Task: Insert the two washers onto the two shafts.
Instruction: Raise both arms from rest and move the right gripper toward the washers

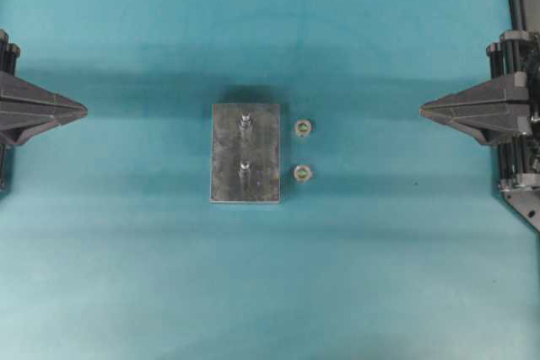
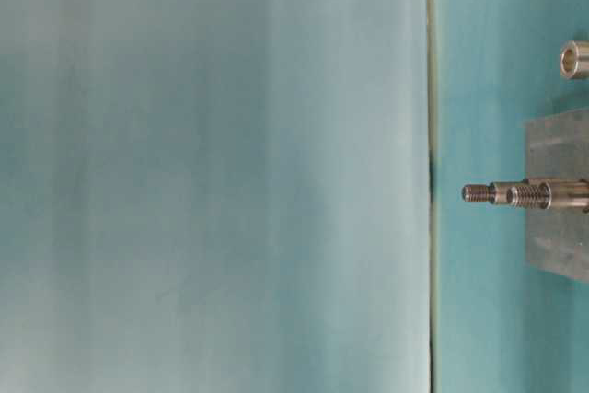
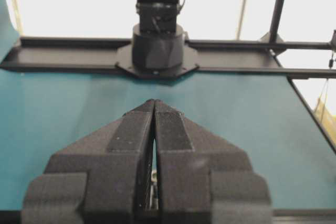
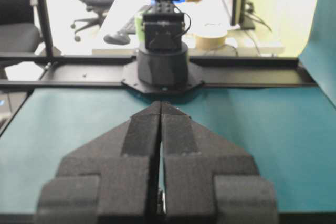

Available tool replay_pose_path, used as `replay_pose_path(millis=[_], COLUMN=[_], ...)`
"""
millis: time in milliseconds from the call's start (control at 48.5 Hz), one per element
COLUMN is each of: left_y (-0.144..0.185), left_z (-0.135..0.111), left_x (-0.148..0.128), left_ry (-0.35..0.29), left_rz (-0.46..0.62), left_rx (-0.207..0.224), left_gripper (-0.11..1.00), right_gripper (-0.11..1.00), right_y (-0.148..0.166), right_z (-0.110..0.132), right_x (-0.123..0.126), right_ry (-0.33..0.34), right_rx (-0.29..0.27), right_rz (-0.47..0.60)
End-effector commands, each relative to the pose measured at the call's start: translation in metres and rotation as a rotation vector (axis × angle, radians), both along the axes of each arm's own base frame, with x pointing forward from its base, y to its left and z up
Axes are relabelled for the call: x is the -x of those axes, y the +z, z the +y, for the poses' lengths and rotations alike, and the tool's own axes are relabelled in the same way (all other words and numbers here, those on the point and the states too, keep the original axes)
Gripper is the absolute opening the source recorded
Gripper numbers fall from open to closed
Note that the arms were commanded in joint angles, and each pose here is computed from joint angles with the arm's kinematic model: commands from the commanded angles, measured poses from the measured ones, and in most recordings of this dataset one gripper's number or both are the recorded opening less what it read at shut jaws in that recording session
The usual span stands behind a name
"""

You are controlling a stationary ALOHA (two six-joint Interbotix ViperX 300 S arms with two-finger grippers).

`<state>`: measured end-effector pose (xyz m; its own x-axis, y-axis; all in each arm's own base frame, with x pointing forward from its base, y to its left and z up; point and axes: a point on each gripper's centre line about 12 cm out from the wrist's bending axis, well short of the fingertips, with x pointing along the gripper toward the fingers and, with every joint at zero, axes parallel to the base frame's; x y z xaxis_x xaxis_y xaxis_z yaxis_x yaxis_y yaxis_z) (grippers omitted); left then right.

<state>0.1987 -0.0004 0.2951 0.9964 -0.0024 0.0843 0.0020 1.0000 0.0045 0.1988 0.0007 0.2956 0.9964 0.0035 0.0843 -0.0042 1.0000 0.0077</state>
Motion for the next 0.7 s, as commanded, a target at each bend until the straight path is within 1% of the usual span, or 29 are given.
replay_pose_path(millis=[0, 82, 124, 185, 268, 330, 433, 515, 618, 680], left_y=[0.018, 0.018, 0.016, 0.013, 0.008, 0.002, -0.009, -0.019, -0.034, -0.040], left_z=[0.000, 0.000, 0.000, 0.000, 0.000, 0.001, 0.004, 0.007, 0.008, 0.008], left_x=[-0.006, -0.011, -0.014, -0.018, -0.026, -0.032, -0.044, -0.054, -0.067, -0.073], left_ry=[-0.006, -0.005, -0.005, -0.005, 0.000, 0.005, 0.019, 0.030, 0.036, 0.037], left_rz=[-0.026, -0.004, 0.011, 0.037, 0.092, 0.152, 0.265, 0.349, 0.450, 0.484], left_rx=[0.035, 0.044, 0.046, 0.043, 0.040, 0.043, 0.045, 0.042, 0.041, 0.040], left_gripper=[0.00, 0.00, 0.00, 0.00, 0.00, 0.00, 0.00, 0.00, 0.00, 0.00], right_gripper=[0.01, 0.01, 0.01, 0.01, 0.01, 0.01, 0.01, 0.01, 0.01, 0.01], right_y=[0.003, 0.000, -0.002, -0.007, -0.011, -0.014, -0.020, -0.031, -0.047, -0.054], right_z=[-0.006, -0.012, -0.015, -0.020, -0.024, -0.027, -0.031, -0.035, -0.041, -0.045], right_x=[-0.001, -0.001, -0.002, -0.004, -0.007, -0.010, -0.016, -0.022, -0.032, -0.039], right_ry=[-0.031, -0.060, -0.076, -0.100, -0.118, -0.132, -0.147, -0.163, -0.183, -0.193], right_rx=[-0.009, -0.044, -0.061, -0.080, -0.091, -0.098, -0.106, -0.116, -0.128, -0.135], right_rz=[-0.012, 0.016, 0.050, 0.127, 0.236, 0.309, 0.373, 0.436, 0.559, 0.629])
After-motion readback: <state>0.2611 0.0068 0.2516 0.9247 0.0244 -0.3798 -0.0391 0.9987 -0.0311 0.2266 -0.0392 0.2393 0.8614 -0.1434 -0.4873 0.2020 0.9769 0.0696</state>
